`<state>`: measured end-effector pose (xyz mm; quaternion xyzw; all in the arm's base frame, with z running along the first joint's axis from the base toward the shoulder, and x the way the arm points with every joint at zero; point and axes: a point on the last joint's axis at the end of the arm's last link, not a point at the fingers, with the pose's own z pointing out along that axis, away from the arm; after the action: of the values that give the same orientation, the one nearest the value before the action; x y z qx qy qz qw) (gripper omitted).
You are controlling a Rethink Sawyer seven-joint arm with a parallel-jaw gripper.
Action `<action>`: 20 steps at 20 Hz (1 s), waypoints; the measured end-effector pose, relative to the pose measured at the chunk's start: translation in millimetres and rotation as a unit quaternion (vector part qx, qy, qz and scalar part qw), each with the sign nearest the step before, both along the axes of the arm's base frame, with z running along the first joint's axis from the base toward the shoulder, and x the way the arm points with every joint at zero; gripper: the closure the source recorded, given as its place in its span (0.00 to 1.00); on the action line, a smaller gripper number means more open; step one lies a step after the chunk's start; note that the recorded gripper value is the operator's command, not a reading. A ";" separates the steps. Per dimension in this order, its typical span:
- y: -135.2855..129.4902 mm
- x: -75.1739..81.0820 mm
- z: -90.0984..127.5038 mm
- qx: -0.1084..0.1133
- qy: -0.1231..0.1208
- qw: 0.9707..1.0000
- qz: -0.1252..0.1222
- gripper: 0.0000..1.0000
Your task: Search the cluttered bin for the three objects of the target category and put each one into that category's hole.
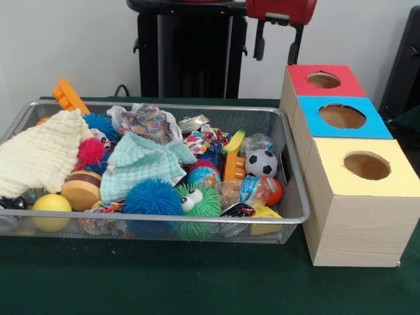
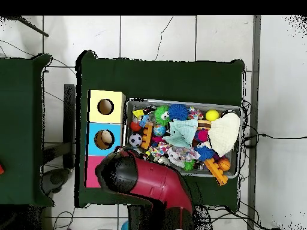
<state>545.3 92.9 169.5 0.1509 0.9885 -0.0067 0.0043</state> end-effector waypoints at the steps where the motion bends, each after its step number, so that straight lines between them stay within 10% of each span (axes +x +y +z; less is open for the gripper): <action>1: -6.8 6.9 3.5 -0.001 -0.001 1.000 0.000 0.00; 13: -119.8 85.0 19.9 -0.029 -0.059 0.997 -0.033 0.00; 20: -179.6 105.2 14.6 -0.033 -0.073 0.995 -0.055 0.00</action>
<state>650.4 -86.8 184.1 0.2044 0.9751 -0.0289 0.0808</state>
